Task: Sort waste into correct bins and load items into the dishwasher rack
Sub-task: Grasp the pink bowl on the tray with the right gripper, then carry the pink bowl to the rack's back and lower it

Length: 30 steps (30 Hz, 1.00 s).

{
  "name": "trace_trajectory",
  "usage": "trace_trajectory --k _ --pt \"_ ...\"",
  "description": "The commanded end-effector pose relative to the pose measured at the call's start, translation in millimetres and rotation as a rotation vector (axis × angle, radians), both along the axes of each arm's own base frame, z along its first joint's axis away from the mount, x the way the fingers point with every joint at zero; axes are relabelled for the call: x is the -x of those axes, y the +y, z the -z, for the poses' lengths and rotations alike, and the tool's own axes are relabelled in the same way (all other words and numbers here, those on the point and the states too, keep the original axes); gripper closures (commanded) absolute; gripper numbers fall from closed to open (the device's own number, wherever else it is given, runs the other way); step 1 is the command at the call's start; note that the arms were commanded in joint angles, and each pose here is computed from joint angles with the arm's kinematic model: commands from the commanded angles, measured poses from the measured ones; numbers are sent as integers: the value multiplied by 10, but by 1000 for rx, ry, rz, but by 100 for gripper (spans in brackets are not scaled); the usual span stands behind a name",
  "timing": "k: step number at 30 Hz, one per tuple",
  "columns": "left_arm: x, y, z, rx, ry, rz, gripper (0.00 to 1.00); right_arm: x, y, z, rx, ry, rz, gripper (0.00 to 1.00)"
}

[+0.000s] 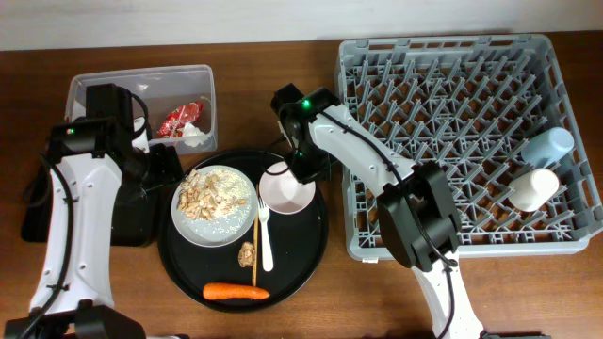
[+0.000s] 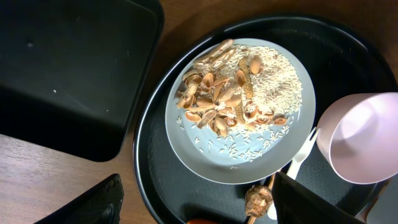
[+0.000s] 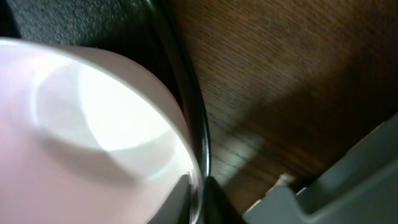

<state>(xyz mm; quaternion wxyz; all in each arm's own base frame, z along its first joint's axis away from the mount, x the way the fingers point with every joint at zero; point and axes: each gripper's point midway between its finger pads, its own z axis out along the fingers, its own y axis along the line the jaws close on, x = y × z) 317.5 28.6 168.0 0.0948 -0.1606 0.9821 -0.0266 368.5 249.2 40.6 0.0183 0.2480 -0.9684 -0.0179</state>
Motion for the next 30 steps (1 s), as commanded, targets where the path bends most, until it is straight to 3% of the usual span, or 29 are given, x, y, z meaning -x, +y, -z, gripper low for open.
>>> trace_trajectory --k 1,10,13,17,22,26,30 --pt "-5 21 -8 -4 -1 -17 24 6 -18 3 2 1 -3 96" --pt "4 20 -6 -4 3 -17 24 -1 5 -137 -24 -9 -1 96" --pt "4 21 -6 -4 3 -17 24 -137 -43 -556 -39 -112 10 96" --pt "4 20 -6 -4 3 -17 24 -408 -401 -1517 19 -405 62 96" --pt "4 20 -6 -4 3 -17 24 -602 -1276 -2335 250 -697 223 96" --pt "3 20 -6 -4 3 -17 24 -740 -1977 -2615 472 -816 376 96" --pt "-1 21 -7 -4 1 -20 24 -776 -2630 -2905 639 -959 654 96"
